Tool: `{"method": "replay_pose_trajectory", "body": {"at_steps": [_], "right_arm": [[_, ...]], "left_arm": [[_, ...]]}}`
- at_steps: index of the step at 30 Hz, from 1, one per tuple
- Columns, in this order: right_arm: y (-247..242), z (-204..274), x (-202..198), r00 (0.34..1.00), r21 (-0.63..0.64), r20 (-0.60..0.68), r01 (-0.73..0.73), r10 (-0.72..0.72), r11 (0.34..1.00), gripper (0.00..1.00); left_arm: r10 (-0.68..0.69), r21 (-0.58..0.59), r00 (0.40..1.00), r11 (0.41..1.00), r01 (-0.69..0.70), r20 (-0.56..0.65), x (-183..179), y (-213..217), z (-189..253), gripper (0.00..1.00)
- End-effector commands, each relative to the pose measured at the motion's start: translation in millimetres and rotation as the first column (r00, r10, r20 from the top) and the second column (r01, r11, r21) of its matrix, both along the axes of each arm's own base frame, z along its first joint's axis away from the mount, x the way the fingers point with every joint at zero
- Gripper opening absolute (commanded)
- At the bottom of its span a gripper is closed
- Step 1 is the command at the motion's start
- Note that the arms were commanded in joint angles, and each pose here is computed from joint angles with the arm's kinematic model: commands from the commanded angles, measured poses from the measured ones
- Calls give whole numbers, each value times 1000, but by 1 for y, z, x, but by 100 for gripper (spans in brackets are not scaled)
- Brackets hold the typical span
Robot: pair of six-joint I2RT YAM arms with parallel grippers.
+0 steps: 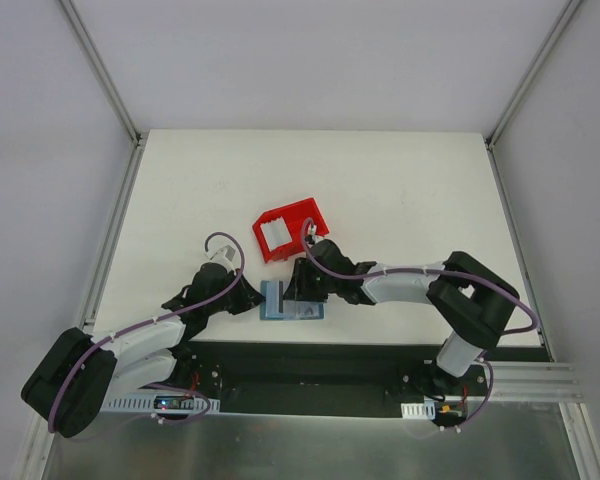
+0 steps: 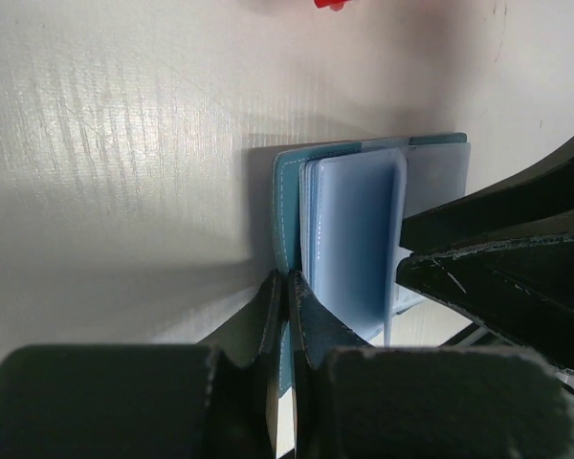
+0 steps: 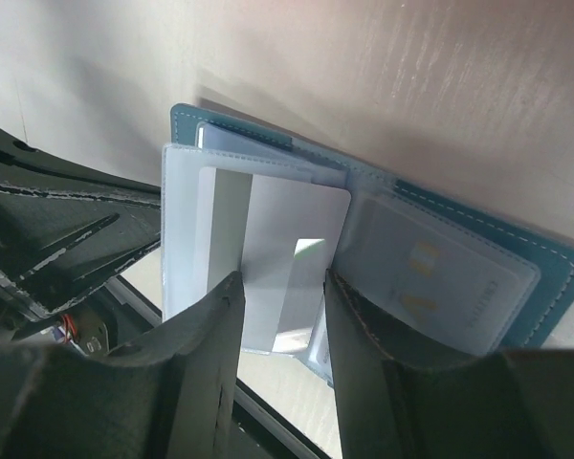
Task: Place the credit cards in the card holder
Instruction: Insert the credit card into the card holder.
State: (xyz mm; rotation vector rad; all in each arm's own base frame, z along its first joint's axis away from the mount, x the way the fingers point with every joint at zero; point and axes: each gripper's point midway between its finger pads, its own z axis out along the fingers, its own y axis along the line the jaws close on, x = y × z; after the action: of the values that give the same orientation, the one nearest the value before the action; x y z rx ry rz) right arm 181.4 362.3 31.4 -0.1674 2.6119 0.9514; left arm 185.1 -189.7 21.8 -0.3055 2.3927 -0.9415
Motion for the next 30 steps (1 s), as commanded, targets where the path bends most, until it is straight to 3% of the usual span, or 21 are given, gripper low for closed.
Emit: {"method": "replay_pose_trajectory", "body": {"at_steps": [1, 30], "right_arm": [[22, 14, -2, 999, 80, 6, -52, 52, 995, 41], [37, 34, 1, 995, 183, 52, -89, 81, 979, 36]], "left_arm": [[-10, 10, 1000, 1000, 10, 4, -1, 0, -2, 0], [-17, 1, 1000, 1000, 17, 12, -1, -2, 1, 0]]}}
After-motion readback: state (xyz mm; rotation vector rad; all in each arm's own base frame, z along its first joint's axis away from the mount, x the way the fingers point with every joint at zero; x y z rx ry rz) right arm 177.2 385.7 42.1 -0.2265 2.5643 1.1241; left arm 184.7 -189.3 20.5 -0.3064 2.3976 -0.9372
